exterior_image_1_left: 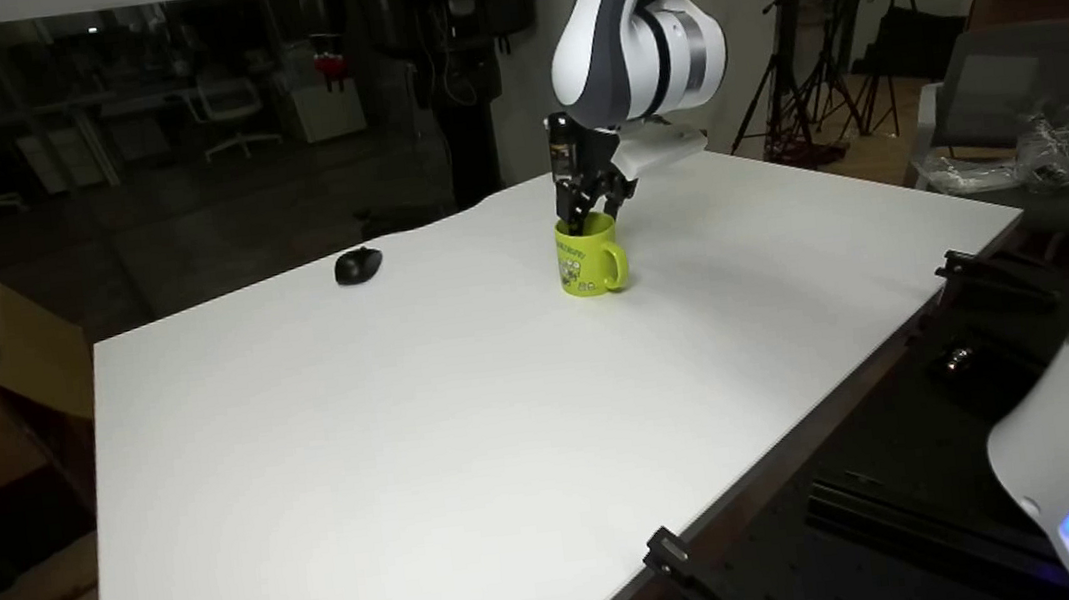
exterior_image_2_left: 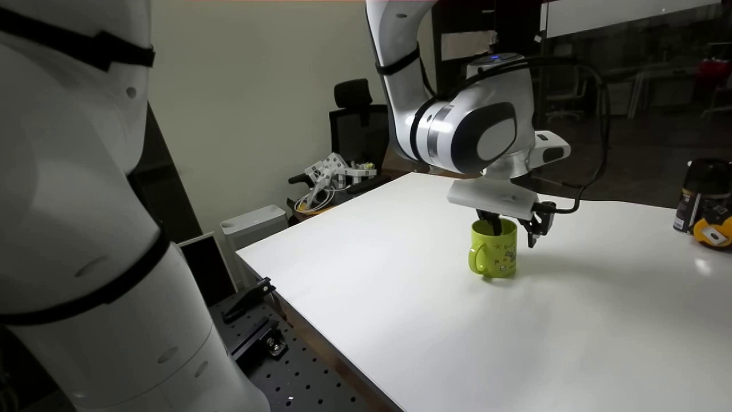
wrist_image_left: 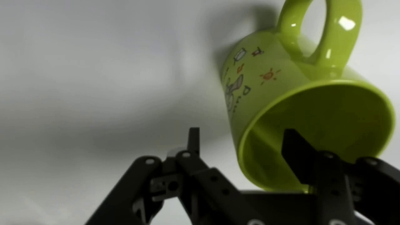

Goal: Slightly move the cup to the left on the table

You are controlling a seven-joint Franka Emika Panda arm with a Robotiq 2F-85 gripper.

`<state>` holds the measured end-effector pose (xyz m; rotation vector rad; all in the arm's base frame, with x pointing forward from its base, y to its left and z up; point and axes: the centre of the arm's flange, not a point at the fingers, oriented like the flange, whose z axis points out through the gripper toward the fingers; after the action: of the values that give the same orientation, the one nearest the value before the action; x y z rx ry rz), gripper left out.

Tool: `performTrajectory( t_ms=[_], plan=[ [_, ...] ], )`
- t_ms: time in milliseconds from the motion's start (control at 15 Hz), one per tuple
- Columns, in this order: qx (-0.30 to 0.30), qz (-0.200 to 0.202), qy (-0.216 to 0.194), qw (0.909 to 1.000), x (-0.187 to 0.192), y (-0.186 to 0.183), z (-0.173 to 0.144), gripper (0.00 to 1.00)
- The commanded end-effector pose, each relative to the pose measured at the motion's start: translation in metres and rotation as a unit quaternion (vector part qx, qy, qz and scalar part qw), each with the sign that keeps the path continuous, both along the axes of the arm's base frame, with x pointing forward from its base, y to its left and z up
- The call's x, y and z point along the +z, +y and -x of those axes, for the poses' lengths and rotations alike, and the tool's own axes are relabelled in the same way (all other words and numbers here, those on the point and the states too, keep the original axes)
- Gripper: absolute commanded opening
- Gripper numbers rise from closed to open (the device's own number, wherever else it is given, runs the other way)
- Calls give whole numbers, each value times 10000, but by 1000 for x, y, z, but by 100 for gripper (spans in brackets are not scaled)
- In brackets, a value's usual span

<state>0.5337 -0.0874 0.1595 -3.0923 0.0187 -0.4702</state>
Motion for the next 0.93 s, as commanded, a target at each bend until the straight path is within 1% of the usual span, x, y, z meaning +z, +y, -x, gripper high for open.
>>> performTrajectory(
  t_ms=[0, 133, 333, 400, 533, 667, 733, 800, 867],
  plan=[
    [-138, -72, -77, 9998, 3, 2, -5, 39],
    [-77, -54, -67, 9999, 4, 6, -5, 25],
    [186, 20, 22, 9998, 6, 15, -3, 5],
    [264, 35, 50, 9996, 7, 18, -3, 1],
    [467, 111, 165, 9987, 8, 24, -3, 0],
    [734, 138, 331, 9967, 8, 31, -2, 3],
    [948, 161, 491, 9942, 8, 34, -2, 3],
    [1279, 172, 634, 9896, 8, 38, -1, 16],
    [1551, 165, 718, 9852, 9, 43, 0, 37]
  ],
)
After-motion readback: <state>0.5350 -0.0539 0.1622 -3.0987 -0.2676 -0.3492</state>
